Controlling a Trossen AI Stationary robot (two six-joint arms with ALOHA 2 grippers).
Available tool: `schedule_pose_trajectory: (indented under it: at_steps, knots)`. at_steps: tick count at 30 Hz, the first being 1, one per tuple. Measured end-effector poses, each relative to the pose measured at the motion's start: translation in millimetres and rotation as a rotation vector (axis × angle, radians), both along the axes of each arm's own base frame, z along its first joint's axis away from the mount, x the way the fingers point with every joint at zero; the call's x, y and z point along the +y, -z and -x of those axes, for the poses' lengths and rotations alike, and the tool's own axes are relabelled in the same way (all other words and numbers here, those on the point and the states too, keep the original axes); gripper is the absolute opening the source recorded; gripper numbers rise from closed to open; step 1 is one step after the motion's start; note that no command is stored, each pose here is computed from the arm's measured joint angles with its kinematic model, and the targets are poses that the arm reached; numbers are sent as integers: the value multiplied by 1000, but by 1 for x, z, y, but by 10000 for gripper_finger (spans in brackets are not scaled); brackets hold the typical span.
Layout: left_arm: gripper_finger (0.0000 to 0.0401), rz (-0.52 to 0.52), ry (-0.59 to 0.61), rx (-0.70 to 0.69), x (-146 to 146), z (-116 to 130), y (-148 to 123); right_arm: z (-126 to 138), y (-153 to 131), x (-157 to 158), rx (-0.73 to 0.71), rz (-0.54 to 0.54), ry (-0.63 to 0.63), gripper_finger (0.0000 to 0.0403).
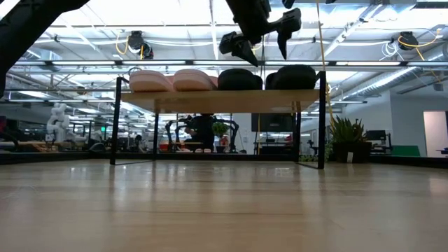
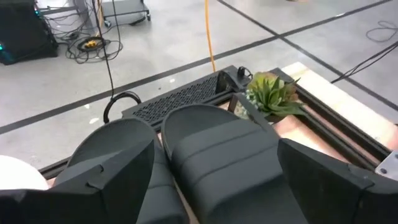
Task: Pick and place slides into the shelf
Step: Return to Home position
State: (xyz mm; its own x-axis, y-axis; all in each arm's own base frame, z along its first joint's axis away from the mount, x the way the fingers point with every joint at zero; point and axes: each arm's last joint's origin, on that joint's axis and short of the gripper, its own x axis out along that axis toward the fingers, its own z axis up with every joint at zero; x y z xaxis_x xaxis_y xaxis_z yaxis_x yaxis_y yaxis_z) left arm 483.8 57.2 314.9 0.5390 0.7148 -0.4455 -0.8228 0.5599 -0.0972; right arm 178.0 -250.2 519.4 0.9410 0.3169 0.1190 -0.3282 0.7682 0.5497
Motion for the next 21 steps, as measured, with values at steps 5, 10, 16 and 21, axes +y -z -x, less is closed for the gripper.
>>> schedule_pose_trajectory:
  at_steps: [5, 10, 16, 21]
  knots:
    - [342, -30, 23, -34, -2, 0, -11, 0, 0, 0, 0, 0, 0, 105]
    - [342, -128, 10, -6, -7, 19, -42, 0, 0, 0, -3, 5, 0, 105]
    - [342, -214, -104, 116, -13, 77, -90, 1, -3, 1, -21, 36, 1, 105]
    - [342, -145, -133, 156, -11, 137, -124, 4, -4, 0, -31, 61, 10, 105]
